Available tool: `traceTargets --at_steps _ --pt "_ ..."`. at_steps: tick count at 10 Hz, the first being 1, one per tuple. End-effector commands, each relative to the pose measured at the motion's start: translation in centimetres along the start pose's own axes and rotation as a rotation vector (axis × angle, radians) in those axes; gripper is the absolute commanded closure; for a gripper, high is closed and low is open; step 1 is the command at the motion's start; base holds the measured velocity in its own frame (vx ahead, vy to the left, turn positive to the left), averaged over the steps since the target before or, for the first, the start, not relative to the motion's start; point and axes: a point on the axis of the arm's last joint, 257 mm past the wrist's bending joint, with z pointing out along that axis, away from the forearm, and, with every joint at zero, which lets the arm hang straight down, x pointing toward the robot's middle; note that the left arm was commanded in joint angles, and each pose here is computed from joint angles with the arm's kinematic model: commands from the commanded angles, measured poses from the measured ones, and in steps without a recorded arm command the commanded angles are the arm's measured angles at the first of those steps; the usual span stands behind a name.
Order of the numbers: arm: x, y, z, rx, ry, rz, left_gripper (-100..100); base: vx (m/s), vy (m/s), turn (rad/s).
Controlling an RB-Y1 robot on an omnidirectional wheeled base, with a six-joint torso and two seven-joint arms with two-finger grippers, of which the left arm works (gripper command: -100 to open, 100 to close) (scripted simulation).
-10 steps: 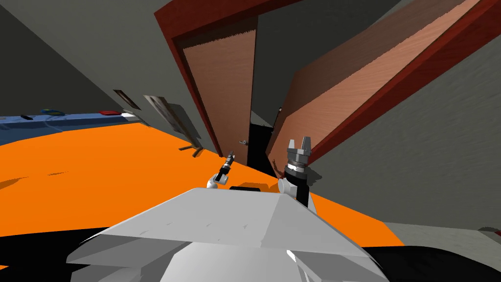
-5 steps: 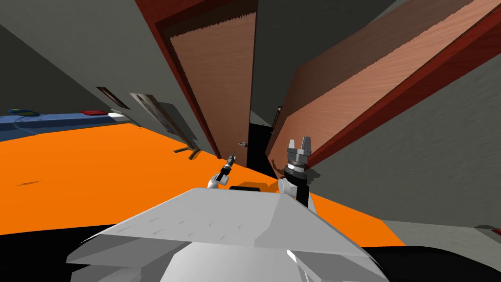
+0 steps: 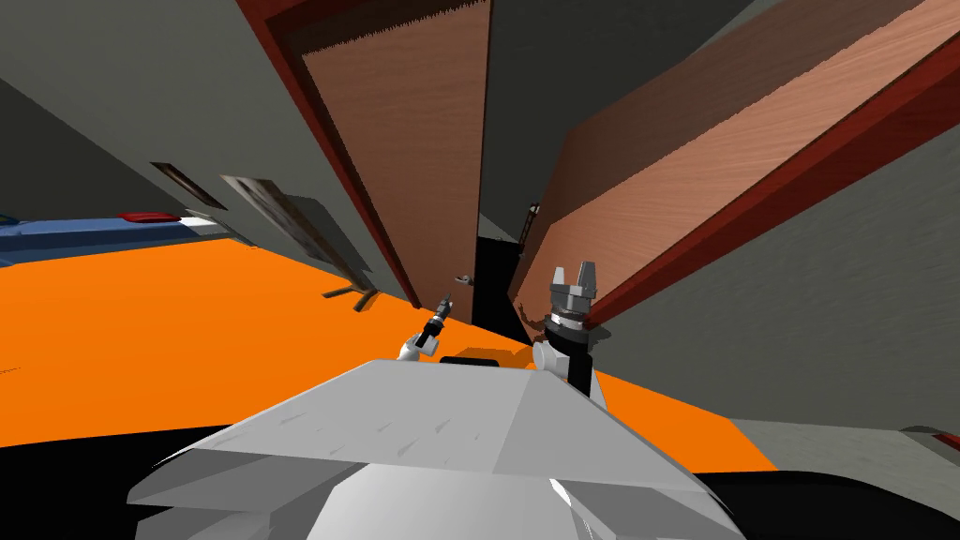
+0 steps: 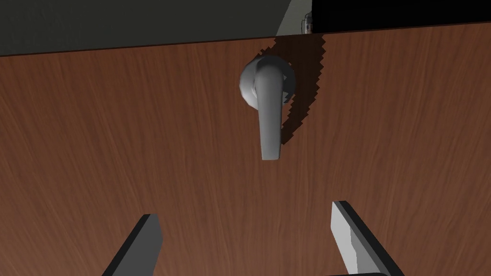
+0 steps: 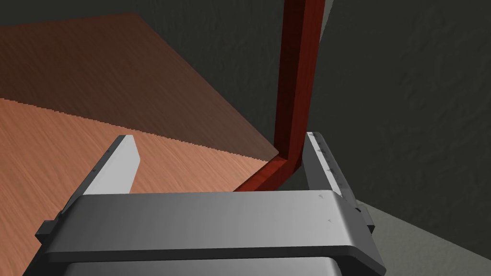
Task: Push the door open
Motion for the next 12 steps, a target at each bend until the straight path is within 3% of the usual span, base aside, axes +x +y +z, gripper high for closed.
traceTargets --at_steps 1,4,12 --pt "0.3 0.5 -0.04 -0.012 0.005 0.000 -100 0.095 0.034 -0.041" --pt "0.7 1.6 -0.16 -0.040 0.016 0.002 -100 0.111 0.038 -0.050" --pt "0.1 1.9 -0.59 -0.040 -0.006 0.003 -100 0.158 -0.027 -0.025"
